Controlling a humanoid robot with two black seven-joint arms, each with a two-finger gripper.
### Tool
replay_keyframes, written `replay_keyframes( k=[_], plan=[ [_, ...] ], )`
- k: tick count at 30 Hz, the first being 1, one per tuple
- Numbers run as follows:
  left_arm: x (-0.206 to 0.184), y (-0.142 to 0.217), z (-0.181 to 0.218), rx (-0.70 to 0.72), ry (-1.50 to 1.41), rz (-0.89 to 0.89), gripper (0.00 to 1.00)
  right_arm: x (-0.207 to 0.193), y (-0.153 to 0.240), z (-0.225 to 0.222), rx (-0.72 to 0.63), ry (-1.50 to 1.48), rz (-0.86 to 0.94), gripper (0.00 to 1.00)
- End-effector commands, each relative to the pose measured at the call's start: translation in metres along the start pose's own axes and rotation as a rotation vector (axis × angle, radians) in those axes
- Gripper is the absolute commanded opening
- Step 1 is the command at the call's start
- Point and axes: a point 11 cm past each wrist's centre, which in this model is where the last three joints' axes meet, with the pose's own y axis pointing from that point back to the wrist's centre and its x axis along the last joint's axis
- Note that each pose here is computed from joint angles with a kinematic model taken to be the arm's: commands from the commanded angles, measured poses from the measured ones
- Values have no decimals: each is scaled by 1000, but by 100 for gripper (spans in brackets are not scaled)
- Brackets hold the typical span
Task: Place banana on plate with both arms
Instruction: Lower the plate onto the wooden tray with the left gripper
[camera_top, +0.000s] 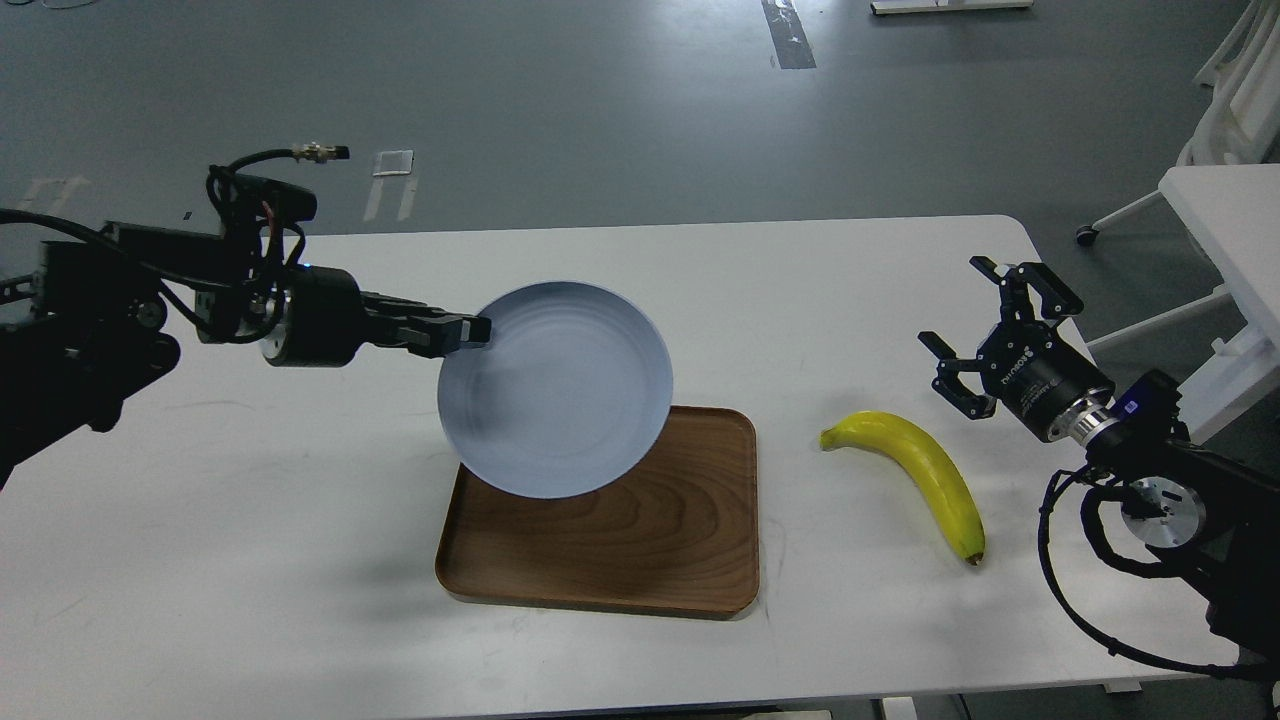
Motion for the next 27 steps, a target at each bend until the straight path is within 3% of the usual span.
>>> replay_keyframes(
  k=[1,8,27],
  plan=[
    [-4,-29,8,-8,-5,-28,0,3,2,-2,0,6,5,100],
    [-29,-63,-6,61,-45,-130,0,7,7,-2,-5,9,16,100],
    [-57,-64,-31,125,9,-177,0,8,8,-1,-5,7,19,100]
  ],
)
